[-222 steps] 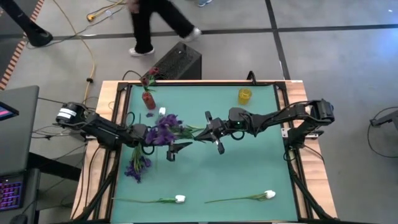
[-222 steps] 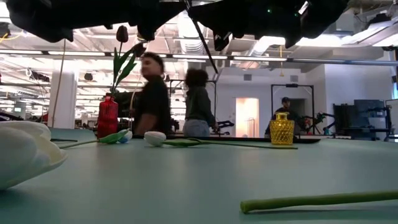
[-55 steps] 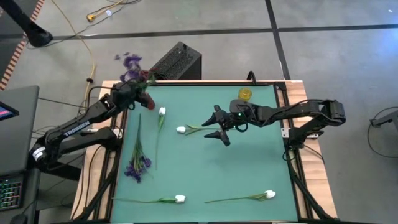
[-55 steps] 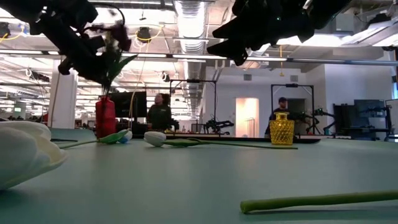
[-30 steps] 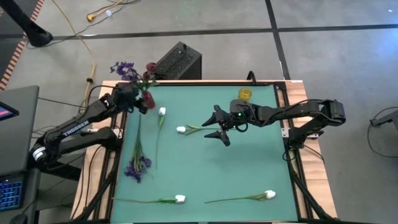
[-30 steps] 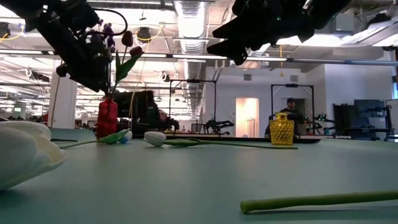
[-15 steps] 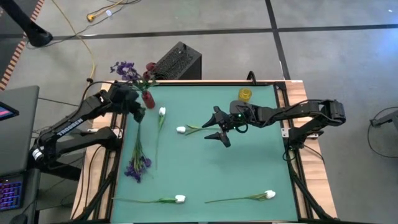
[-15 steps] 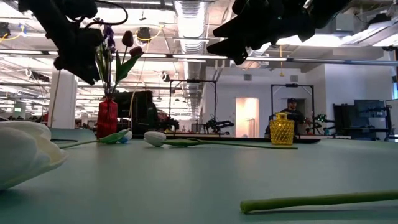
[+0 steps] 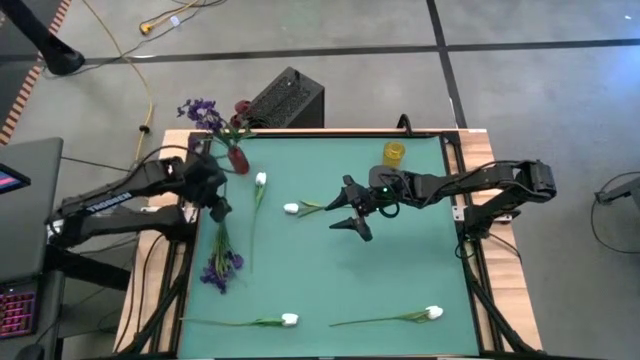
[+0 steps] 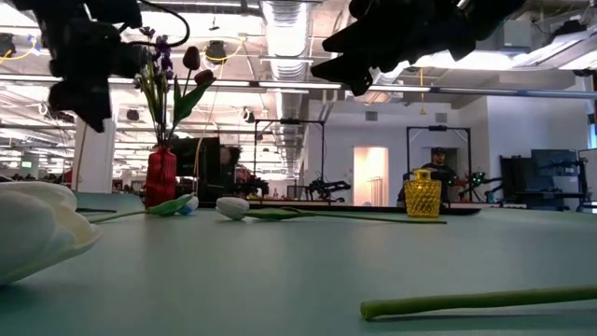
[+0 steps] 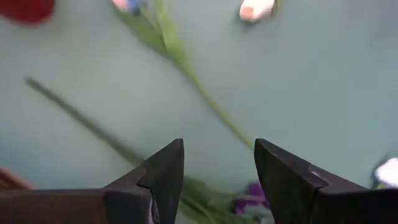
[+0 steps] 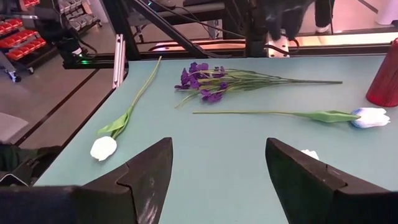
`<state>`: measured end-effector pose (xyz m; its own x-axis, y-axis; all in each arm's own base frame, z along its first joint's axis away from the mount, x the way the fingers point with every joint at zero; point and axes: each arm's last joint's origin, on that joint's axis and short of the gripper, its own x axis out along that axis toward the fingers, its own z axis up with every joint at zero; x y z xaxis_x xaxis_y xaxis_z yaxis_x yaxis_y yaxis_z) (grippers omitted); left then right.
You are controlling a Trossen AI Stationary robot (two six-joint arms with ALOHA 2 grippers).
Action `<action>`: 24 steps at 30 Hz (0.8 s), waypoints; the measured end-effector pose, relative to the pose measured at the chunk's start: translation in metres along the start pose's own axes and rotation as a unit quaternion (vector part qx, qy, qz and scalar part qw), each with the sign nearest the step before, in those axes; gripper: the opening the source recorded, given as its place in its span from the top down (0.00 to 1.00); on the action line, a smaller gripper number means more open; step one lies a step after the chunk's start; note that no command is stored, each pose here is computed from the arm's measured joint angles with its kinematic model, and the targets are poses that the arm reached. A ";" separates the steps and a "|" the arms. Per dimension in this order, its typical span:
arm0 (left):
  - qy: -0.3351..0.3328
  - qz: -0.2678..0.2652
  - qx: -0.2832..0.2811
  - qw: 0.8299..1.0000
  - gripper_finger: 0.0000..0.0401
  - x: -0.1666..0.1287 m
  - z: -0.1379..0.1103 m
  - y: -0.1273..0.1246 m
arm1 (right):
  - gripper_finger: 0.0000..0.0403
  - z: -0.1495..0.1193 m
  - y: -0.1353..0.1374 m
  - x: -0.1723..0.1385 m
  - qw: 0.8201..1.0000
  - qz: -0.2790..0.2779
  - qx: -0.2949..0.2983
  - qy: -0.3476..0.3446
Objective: Sort flowers into vase by color
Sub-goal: Put the violet flowers into the red vase
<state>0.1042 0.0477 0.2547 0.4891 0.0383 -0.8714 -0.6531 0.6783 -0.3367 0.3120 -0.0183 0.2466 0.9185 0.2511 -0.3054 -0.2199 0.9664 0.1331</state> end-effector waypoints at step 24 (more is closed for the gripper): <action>0.070 0.122 -0.080 0.987 0.54 0.072 -0.039 -0.013 | 0.30 0.000 0.000 0.000 1.000 0.000 -0.018 0.000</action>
<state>0.1250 0.0134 0.1825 0.2298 0.0770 -0.9702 -0.8299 0.5362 -0.1540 0.3120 -0.0183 0.2465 0.9183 0.2511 -0.3061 -0.2316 0.9678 0.0991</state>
